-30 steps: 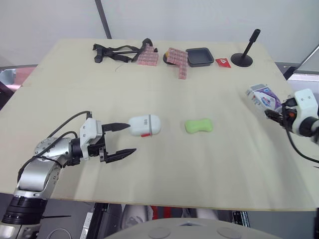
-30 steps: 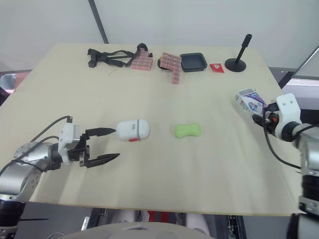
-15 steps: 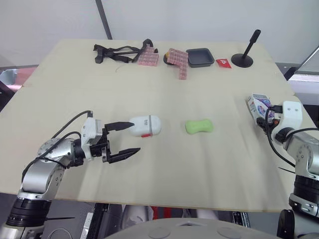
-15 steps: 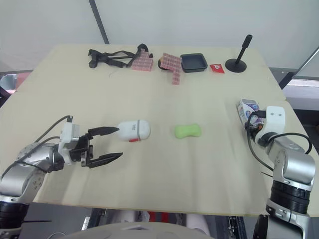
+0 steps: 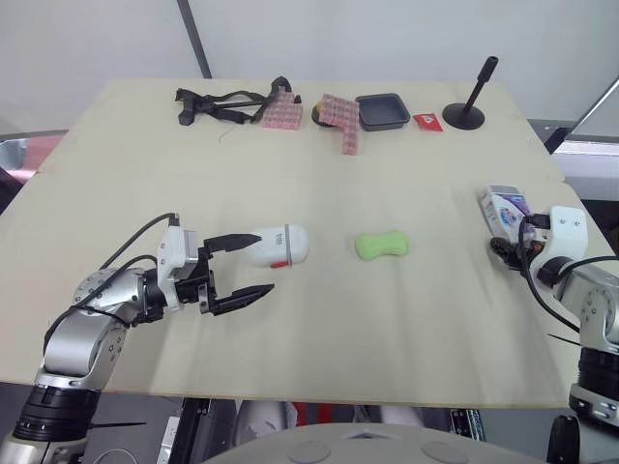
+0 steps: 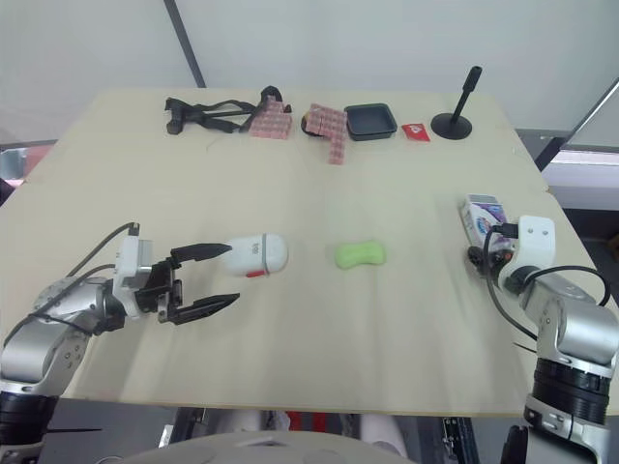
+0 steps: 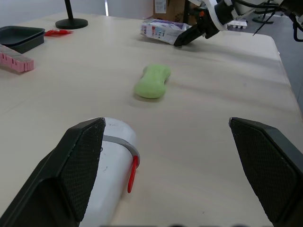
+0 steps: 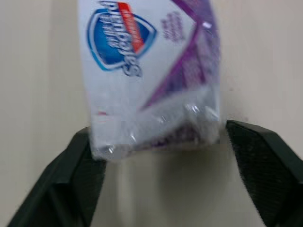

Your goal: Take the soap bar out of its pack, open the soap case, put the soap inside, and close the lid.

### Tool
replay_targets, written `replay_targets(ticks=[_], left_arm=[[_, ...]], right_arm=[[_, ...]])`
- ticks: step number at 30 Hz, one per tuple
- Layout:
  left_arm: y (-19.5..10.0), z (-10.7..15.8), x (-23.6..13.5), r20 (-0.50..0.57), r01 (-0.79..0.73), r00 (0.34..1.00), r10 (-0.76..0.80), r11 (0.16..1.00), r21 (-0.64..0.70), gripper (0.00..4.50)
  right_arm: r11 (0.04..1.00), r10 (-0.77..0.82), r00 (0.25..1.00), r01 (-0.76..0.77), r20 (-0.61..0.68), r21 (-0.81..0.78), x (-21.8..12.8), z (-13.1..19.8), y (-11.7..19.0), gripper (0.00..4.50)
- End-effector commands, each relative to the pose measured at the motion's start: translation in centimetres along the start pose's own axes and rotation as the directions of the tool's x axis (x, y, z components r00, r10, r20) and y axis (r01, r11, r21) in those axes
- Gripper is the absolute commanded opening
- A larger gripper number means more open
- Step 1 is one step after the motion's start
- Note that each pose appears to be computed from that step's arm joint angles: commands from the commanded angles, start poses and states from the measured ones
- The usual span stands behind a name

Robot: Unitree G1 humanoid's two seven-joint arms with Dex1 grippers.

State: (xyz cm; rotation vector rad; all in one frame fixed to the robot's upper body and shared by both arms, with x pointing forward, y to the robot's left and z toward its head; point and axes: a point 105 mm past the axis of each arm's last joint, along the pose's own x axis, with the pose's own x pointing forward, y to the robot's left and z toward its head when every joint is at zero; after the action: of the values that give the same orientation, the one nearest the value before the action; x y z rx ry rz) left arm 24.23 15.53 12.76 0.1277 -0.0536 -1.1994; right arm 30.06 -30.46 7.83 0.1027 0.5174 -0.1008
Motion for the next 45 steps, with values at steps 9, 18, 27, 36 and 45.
replay_targets(ticks=[9, 18, 27, 36, 45], left_arm=[[0.2, -0.1, -0.3, -0.027, 0.004, 1.000, -0.003, 0.999, 0.048, 4.50], [0.8, -0.3, 0.0, -0.040, 0.010, 0.999, -0.007, 0.998, 0.065, 4.50], [1.5, -0.5, -0.1, -0.077, 0.008, 0.997, -0.001, 0.996, 0.090, 4.50], [4.7, -1.2, -0.6, -0.214, -0.058, 0.971, 0.104, 0.976, 0.211, 4.50], [6.1, -1.8, 0.4, -0.318, 0.056, 0.948, 0.023, 0.970, 0.236, 4.50]], right_arm=[[0.855, 0.358, 0.891, -0.192, 0.281, -0.481, -3.1, 9.6, 3.3, 4.47], [0.371, 0.870, 0.490, -0.597, 0.043, -0.711, -7.0, 6.3, 11.9, 4.47], [-0.006, 0.966, 0.178, -0.713, -0.189, -0.701, -9.0, 0.8, 13.1, 4.47], [-0.022, 0.964, 0.170, -0.718, -0.206, -0.696, -8.2, 0.4, 13.1, 4.47], [-0.038, 0.960, 0.166, -0.726, -0.228, -0.687, -8.2, 0.0, 13.3, 4.47]])
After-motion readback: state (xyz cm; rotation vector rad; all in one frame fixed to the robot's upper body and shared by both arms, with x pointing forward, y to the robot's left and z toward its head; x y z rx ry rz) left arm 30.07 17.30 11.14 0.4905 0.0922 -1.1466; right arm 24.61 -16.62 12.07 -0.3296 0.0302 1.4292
